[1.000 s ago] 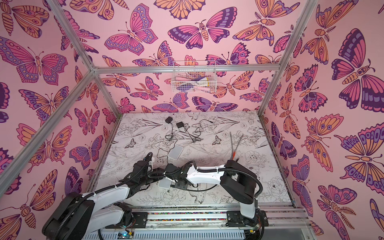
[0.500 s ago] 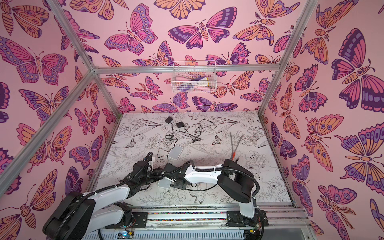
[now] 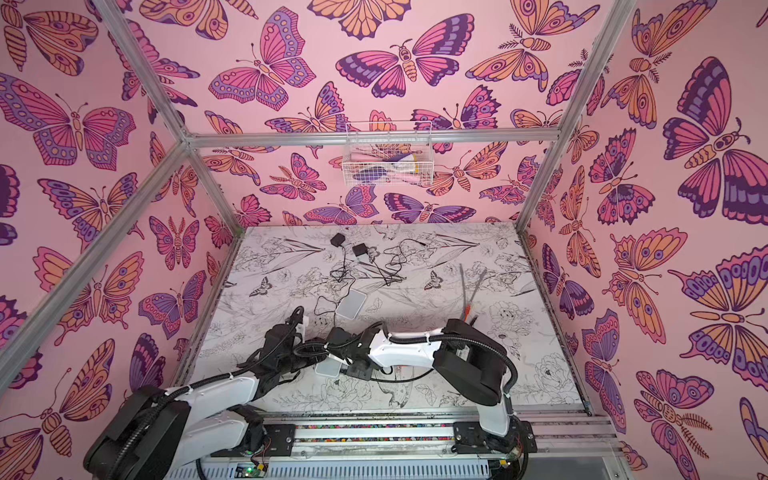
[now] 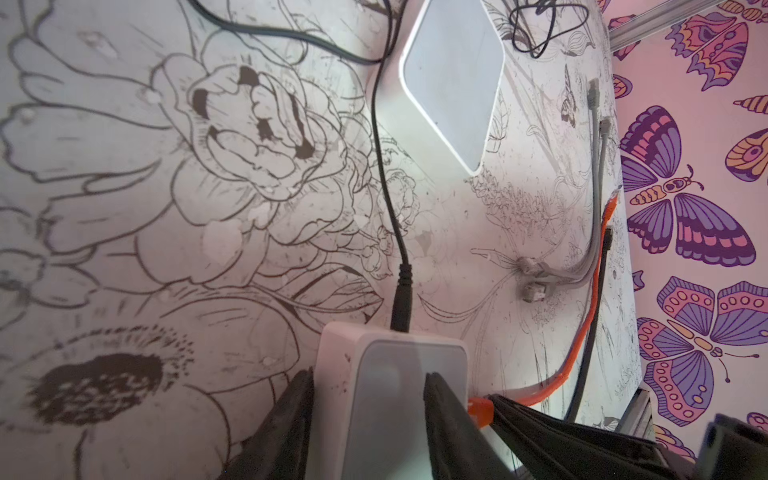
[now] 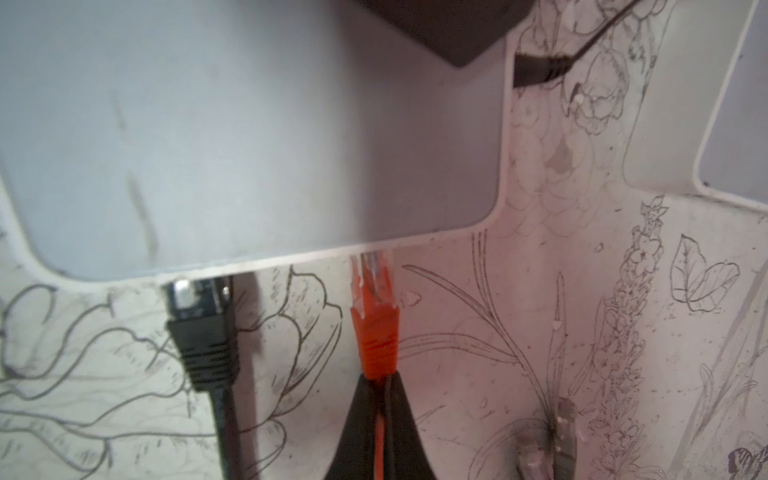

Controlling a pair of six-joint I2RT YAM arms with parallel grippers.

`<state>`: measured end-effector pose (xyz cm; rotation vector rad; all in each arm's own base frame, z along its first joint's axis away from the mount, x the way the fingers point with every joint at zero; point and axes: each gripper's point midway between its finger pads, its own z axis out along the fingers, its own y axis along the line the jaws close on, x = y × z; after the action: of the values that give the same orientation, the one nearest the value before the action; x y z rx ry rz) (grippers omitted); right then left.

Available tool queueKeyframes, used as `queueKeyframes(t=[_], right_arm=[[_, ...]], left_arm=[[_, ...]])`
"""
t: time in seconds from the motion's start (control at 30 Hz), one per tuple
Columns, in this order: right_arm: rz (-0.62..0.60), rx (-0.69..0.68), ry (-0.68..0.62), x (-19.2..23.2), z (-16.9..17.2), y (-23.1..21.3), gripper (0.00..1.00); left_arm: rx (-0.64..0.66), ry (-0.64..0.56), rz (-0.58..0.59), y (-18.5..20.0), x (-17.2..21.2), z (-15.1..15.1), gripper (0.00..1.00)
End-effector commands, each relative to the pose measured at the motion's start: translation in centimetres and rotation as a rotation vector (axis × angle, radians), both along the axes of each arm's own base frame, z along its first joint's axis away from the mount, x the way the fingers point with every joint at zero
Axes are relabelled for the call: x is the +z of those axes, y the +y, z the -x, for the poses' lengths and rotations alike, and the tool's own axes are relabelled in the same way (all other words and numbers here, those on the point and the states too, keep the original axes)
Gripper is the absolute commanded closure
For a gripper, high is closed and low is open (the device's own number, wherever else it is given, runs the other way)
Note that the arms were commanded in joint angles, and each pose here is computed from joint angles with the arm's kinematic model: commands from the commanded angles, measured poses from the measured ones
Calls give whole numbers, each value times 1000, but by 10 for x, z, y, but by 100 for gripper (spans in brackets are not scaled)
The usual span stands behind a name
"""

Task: Insert the plug into the switch port
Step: 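Align the red plug with the switch port beside the black plug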

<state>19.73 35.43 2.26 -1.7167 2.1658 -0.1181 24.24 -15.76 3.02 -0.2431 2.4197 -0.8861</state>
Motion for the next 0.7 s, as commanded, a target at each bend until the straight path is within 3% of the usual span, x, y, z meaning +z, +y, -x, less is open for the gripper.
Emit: queueKeyframes(t=[0.0,0.67], right_arm=[[-83,15,-9,15,1,18,100],[-133,-17,-70,30,-10,24,100]], left_arm=[[-20,43,1,-1,-10,9,54],[-28,54,-50,3,-19,12,57]])
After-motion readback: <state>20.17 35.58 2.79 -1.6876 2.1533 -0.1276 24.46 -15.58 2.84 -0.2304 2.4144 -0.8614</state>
